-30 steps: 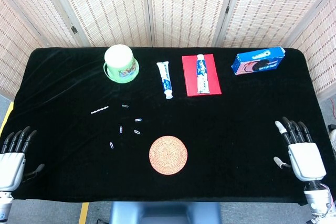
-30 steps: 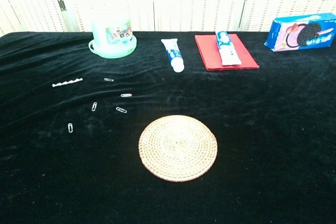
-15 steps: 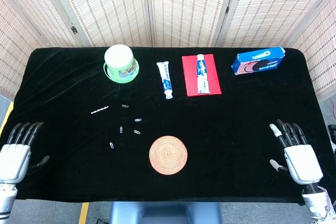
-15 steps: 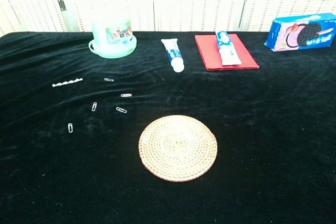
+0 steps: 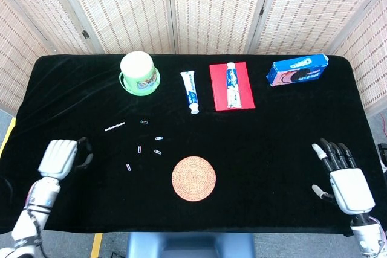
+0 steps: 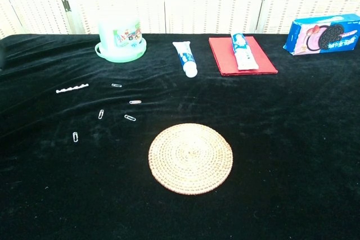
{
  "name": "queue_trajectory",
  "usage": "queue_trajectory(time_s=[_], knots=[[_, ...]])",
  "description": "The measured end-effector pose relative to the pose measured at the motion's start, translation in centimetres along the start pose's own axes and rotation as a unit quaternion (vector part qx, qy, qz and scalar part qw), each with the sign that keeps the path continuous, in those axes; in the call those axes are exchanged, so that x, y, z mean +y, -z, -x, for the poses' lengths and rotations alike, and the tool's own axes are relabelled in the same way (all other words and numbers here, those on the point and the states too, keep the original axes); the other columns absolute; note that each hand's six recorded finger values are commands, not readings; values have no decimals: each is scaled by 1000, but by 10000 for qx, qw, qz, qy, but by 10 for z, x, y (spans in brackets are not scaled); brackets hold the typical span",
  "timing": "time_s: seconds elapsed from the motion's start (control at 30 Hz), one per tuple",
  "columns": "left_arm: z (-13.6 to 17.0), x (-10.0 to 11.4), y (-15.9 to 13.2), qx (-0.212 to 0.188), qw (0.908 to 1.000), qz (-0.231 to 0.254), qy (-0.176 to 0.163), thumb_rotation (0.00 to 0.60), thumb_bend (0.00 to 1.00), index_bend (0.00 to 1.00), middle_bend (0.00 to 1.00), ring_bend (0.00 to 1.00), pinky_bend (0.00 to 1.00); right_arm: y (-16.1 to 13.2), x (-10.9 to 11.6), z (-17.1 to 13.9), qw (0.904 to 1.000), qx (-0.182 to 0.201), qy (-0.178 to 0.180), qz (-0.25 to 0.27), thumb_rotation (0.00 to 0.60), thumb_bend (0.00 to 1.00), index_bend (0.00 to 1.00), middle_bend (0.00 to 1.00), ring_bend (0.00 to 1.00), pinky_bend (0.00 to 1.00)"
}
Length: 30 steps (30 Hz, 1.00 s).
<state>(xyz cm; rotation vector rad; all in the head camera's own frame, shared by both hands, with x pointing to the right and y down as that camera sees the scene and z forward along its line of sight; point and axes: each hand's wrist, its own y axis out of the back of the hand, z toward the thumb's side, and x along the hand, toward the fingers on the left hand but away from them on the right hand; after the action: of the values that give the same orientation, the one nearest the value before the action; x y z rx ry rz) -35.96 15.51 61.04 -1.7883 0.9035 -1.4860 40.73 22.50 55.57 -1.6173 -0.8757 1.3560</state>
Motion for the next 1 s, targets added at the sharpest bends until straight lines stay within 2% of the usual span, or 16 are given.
queue_trajectory(time_s=[0.17, 0.27, 0.37, 0.73, 0.9, 1.0], knots=[[-35, -27, -33, 172, 9993, 71, 335, 535, 485, 478, 1000, 1000, 1000, 5, 3, -3, 10000, -35, 18, 76, 600, 179, 0, 0, 0, 0], [-52, -37, -52, 161, 9991, -41, 402, 535, 484, 439, 1000, 1000, 1000, 9, 3, -3, 9999, -84, 16, 105, 600, 180, 0, 0, 0, 0], [-67, -47, -62, 271, 9985, -32, 477, 539, 484, 443, 1000, 1000, 1000, 12, 3, -3, 9998, -123, -2, 139, 600, 178, 0, 0, 0, 0], [-106, -69, -75, 717, 9957, -75, 591, 562, 426, 402, 1000, 1000, 1000, 18, 3, 0, 9995, -202, -62, 223, 600, 179, 0, 0, 0, 0], [-120, -72, -73, 892, 9945, -158, 518, 570, 408, 340, 1000, 1000, 1000, 20, 3, 1, 9994, -226, -70, 254, 600, 178, 0, 0, 0, 0], [-127, -75, -69, 1009, 9936, -229, 457, 576, 408, 360, 1000, 1000, 1000, 21, 3, 2, 9993, -252, -83, 271, 600, 179, 0, 0, 0, 0]])
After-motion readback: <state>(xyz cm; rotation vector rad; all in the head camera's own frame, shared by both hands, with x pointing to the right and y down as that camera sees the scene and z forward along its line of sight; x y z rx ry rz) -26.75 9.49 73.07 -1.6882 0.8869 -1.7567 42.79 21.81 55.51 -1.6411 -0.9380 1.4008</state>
